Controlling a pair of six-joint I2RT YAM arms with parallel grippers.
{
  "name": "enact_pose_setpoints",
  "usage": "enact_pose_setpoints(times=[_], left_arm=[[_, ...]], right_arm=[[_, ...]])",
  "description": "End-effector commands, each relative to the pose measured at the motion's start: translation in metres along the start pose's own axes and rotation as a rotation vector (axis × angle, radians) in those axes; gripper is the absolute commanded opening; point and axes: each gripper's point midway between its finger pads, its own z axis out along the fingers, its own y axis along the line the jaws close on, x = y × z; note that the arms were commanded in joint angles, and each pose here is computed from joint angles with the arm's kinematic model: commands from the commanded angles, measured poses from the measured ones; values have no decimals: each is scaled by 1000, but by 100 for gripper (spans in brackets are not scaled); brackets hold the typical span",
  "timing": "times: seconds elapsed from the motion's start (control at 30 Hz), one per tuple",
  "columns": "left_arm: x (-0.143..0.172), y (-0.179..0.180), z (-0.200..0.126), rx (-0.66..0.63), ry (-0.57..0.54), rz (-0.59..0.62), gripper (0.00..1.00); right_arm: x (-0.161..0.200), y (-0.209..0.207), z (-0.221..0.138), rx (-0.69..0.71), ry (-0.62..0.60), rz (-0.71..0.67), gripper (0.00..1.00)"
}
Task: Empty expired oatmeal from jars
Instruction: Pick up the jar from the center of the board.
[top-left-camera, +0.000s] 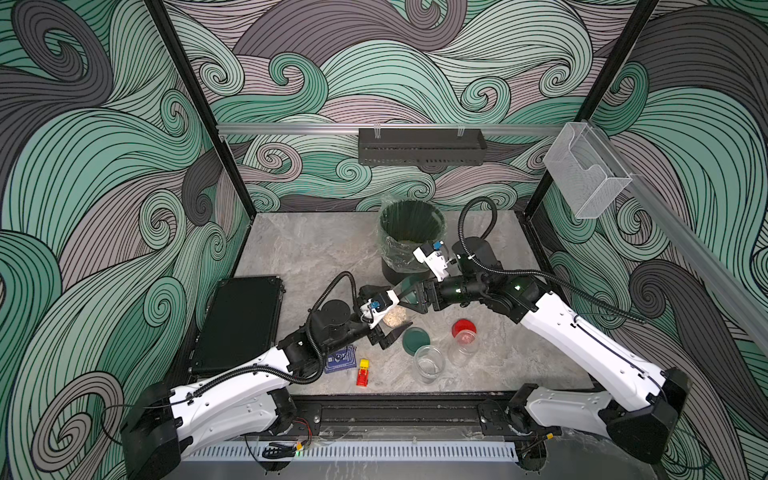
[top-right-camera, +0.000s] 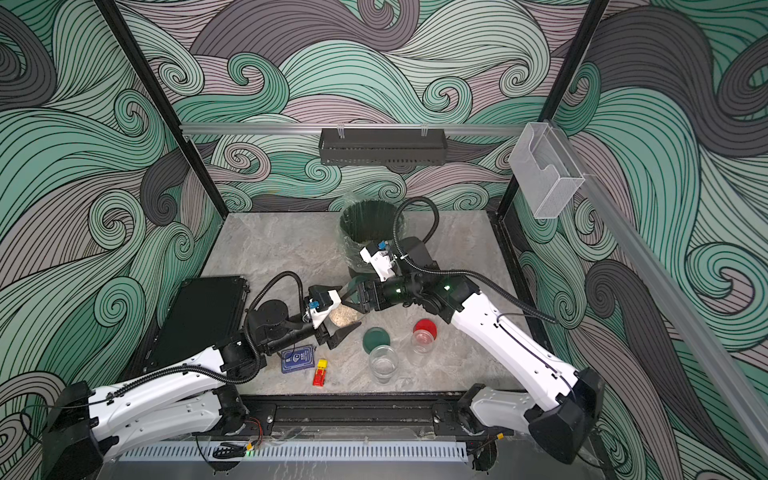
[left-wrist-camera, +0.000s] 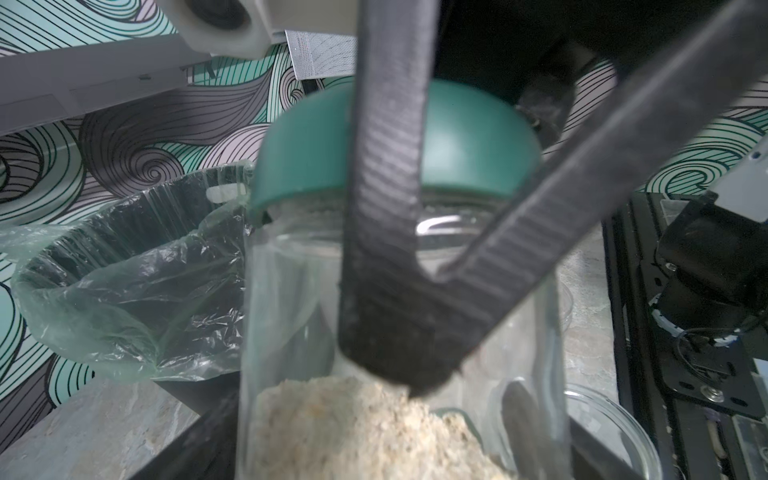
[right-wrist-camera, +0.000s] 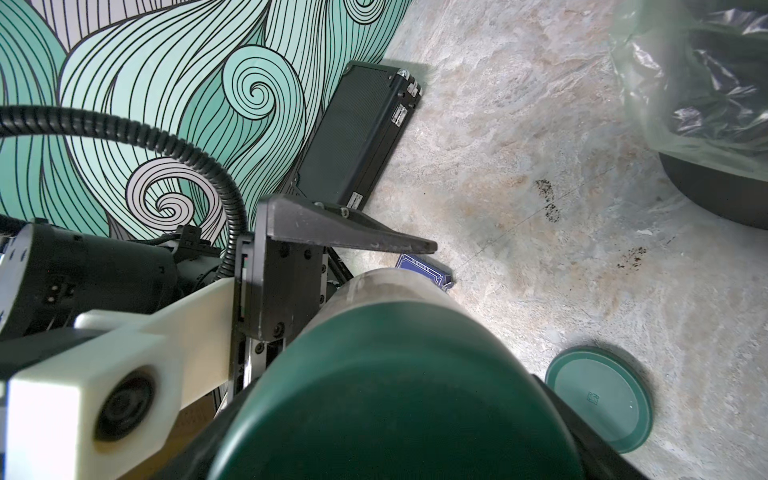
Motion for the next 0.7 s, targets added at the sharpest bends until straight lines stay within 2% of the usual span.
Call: enact_pose_setpoints(times=[0.0, 0.1, 0.17, 0.3, 0.37, 0.43, 0.53, 0.67], left_arm=[[-22, 13, -7, -64, -78, 2, 99], [-26, 13, -10, -64, -91, 4, 97], [-27, 12, -11, -57, -96, 6, 92], [-30, 11, -12, -50, -102, 15, 72], [-31, 11, -12, -52, -101, 23, 60], [-32, 13, -13, -60, -99, 32, 46], [-34, 13, -16, -60, -93, 57, 39], [-35, 16, -19, -79, -87, 66, 32]], right_arm=[[-18, 34, -7, -105, -49, -44, 55], [-17, 37, -6, -106, -46, -47, 55], [-17, 38, -5, -107, -47, -47, 56], [-17, 38, -4, -107, -45, -43, 60], [-17, 38, -6, -104, -44, -48, 68], [-15, 37, -8, -91, -40, -58, 81], [-13, 32, -15, -60, -48, -77, 99], [-10, 27, -24, -44, -37, -48, 99]])
